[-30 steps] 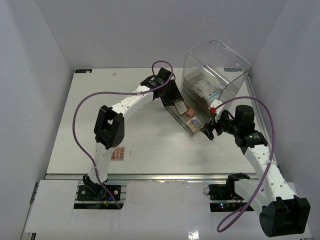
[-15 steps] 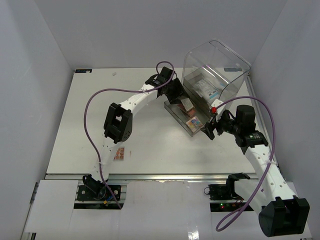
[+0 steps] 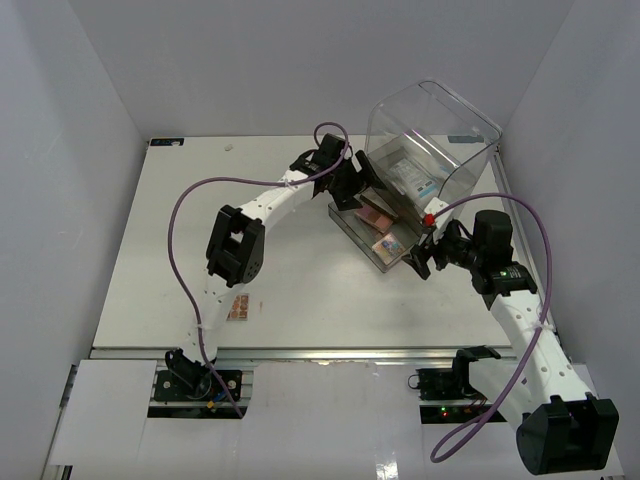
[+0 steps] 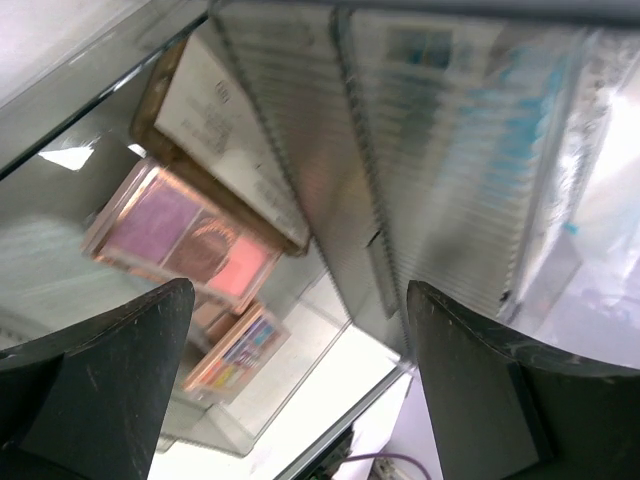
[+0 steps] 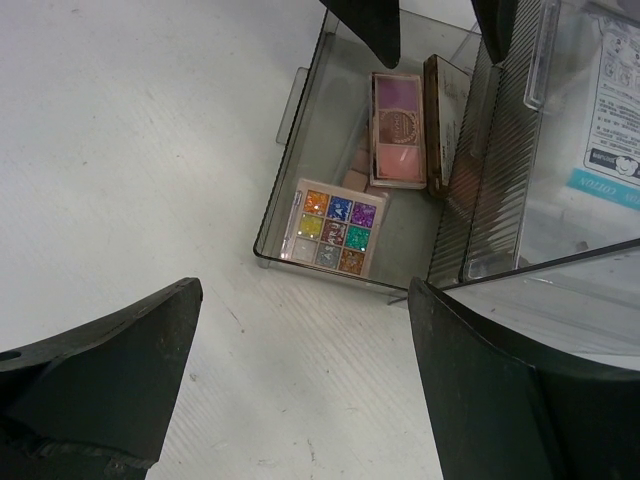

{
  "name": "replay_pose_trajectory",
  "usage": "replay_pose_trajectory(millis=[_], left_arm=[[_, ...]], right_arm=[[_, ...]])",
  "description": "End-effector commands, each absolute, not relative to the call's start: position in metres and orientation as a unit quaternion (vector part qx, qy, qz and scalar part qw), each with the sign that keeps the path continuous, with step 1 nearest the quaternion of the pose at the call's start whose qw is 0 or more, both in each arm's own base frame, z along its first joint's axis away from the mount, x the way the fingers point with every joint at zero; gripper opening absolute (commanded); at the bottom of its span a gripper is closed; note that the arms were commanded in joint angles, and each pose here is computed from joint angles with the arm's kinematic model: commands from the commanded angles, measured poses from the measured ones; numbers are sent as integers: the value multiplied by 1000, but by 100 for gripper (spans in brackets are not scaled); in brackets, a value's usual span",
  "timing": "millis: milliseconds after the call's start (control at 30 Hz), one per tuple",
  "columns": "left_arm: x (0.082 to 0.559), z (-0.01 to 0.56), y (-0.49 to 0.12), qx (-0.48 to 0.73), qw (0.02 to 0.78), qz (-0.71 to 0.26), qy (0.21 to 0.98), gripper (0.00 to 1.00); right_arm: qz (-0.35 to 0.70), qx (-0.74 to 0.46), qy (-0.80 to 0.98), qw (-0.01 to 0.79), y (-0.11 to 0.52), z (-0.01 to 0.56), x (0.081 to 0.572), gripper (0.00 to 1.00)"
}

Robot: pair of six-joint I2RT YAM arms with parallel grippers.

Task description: Organize the makeup

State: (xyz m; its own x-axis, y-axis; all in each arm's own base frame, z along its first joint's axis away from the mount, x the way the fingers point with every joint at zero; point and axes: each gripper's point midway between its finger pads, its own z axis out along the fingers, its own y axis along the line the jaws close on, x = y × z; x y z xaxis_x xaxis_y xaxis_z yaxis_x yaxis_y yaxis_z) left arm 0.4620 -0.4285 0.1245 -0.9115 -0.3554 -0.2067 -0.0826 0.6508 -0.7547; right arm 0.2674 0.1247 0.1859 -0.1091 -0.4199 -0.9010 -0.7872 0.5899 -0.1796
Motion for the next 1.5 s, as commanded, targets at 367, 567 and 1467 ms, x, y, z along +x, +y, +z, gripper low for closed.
replay_pose_trajectory(millis=[367, 567, 1467], left_arm=[[366, 206, -231, -84, 363, -293, 881, 98], [298, 131, -106, -324, 271, -179, 889, 98], [214, 36, -69, -571, 102, -59, 812, 98]], right_arm=[[189, -434, 697, 538, 129, 194, 263, 90], [190, -434, 697, 538, 128, 195, 263, 90], [188, -434, 698, 538, 128, 195, 263, 90]])
